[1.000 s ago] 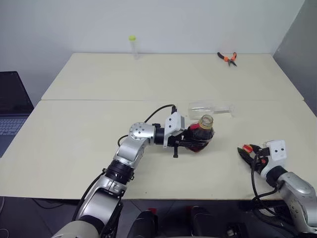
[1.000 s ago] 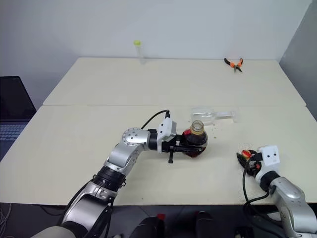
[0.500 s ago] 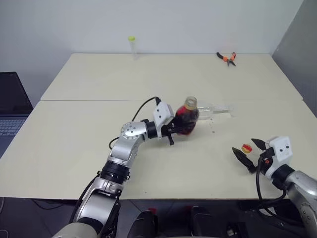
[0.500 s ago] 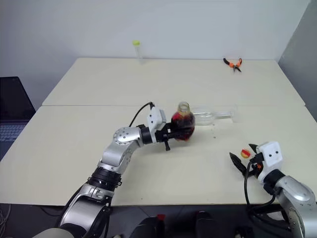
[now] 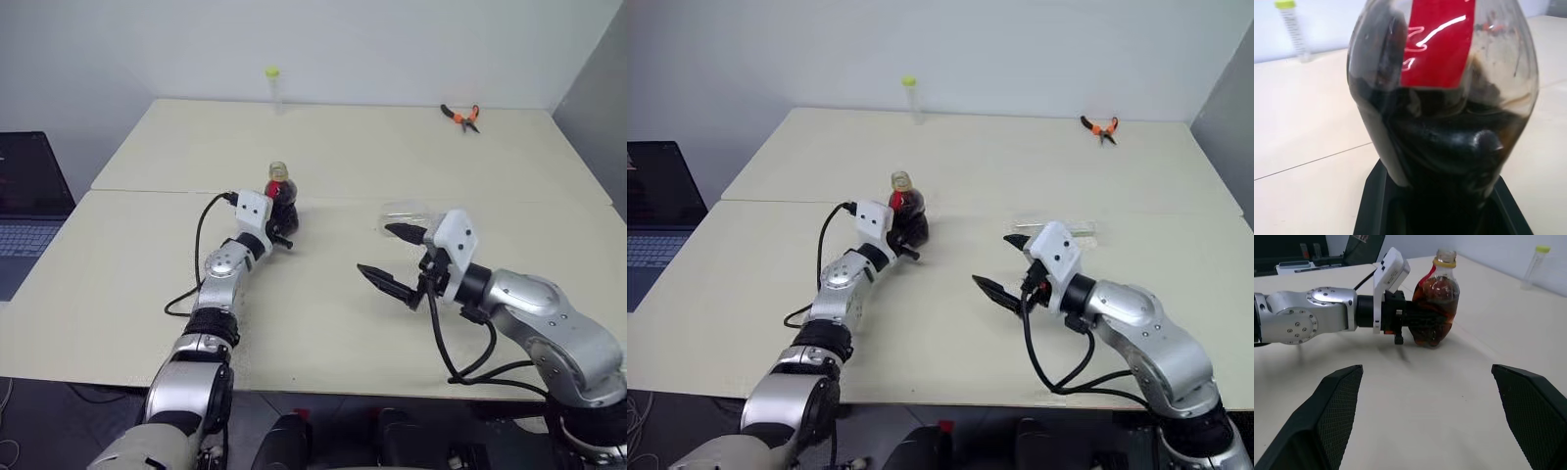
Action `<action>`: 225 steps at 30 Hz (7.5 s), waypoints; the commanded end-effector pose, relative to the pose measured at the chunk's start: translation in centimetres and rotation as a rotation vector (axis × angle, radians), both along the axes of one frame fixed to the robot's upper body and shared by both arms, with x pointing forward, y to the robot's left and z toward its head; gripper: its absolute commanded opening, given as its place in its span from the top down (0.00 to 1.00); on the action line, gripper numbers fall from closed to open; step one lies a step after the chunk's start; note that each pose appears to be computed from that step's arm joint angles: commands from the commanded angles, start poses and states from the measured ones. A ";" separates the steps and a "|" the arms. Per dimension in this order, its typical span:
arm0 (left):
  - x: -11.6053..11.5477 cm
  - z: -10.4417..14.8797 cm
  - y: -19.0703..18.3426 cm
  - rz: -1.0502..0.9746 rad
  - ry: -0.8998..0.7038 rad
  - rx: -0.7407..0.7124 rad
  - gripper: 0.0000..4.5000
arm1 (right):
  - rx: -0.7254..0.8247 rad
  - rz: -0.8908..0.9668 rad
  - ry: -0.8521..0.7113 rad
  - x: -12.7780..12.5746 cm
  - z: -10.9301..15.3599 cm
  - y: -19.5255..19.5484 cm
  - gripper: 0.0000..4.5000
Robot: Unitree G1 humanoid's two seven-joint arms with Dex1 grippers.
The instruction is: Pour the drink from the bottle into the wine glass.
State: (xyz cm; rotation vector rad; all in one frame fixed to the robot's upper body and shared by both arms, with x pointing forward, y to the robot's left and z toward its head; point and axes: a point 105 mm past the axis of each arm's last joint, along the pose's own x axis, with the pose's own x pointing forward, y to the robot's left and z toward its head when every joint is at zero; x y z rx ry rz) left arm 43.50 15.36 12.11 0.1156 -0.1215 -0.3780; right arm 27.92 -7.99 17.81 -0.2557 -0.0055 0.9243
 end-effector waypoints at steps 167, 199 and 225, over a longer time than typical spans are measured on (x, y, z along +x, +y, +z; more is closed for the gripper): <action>-13.8 9.7 -1.1 -0.657 -0.053 0.206 0.00 | 0.125 -0.356 0.015 8.8 -9.0 -4.6 0.00; -10.9 3.7 7.5 0.174 -0.087 0.082 0.00 | 0.120 0.156 -0.046 -3.4 4.5 -0.4 0.00; -1.2 2.6 4.9 0.043 -0.027 0.112 0.00 | 0.077 0.228 -0.047 -4.8 4.5 1.2 0.00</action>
